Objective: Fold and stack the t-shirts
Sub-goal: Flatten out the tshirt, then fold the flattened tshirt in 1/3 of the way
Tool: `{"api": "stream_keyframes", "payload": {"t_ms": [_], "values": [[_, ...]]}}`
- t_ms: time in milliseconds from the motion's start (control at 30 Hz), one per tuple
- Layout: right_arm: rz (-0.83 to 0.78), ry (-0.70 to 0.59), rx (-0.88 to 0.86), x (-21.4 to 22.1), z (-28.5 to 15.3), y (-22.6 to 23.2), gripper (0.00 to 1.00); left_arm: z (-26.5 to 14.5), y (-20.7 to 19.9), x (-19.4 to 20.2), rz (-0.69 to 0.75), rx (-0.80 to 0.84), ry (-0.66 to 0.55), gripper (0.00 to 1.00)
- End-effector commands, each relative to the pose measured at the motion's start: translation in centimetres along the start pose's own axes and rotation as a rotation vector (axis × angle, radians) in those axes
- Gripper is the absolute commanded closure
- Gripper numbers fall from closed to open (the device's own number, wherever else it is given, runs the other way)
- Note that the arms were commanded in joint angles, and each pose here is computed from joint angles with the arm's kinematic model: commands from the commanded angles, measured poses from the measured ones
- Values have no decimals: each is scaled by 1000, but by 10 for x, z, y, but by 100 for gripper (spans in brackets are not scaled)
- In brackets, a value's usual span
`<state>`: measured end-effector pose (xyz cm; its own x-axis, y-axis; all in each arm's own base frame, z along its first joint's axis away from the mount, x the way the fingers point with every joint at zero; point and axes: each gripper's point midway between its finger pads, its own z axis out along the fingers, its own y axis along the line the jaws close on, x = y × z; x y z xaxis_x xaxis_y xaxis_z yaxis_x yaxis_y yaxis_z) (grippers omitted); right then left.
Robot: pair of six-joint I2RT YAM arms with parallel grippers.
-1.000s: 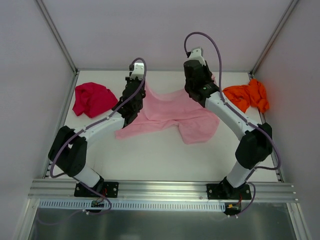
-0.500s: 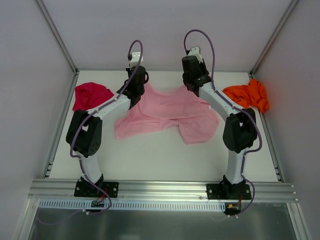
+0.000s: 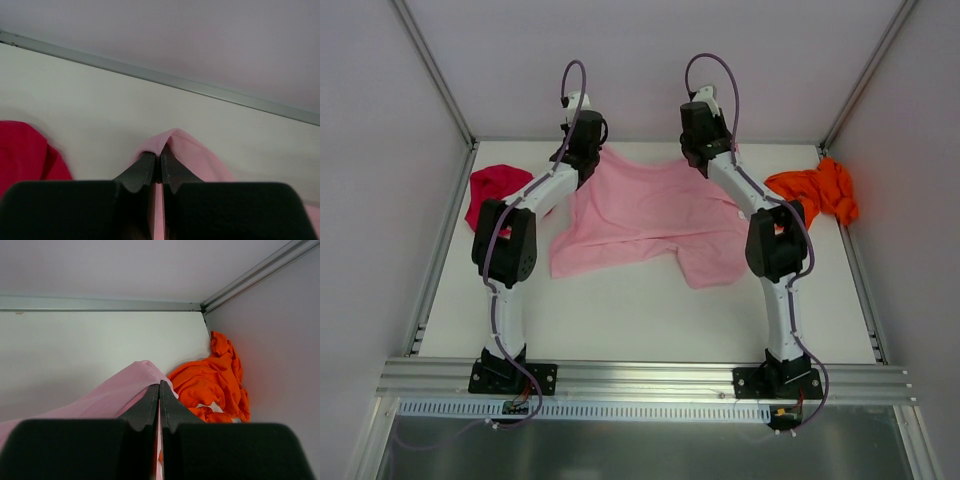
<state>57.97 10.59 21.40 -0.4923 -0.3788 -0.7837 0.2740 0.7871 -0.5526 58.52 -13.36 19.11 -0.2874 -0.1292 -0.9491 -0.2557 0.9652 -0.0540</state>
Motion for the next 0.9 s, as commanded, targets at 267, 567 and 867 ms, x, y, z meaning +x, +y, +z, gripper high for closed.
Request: {"api": "stream_keyframes", "payload": {"t_ms": [267, 567, 867], "values": [[89, -105, 213, -48, 13, -52, 99, 23, 11, -39, -127, -7, -23, 100], [139, -35, 264, -24, 35, -79, 99, 37, 31, -32, -193, -5, 26, 100], [136, 2, 253, -11, 28, -79, 99, 31, 35, -21, -187, -5, 45, 100]]}}
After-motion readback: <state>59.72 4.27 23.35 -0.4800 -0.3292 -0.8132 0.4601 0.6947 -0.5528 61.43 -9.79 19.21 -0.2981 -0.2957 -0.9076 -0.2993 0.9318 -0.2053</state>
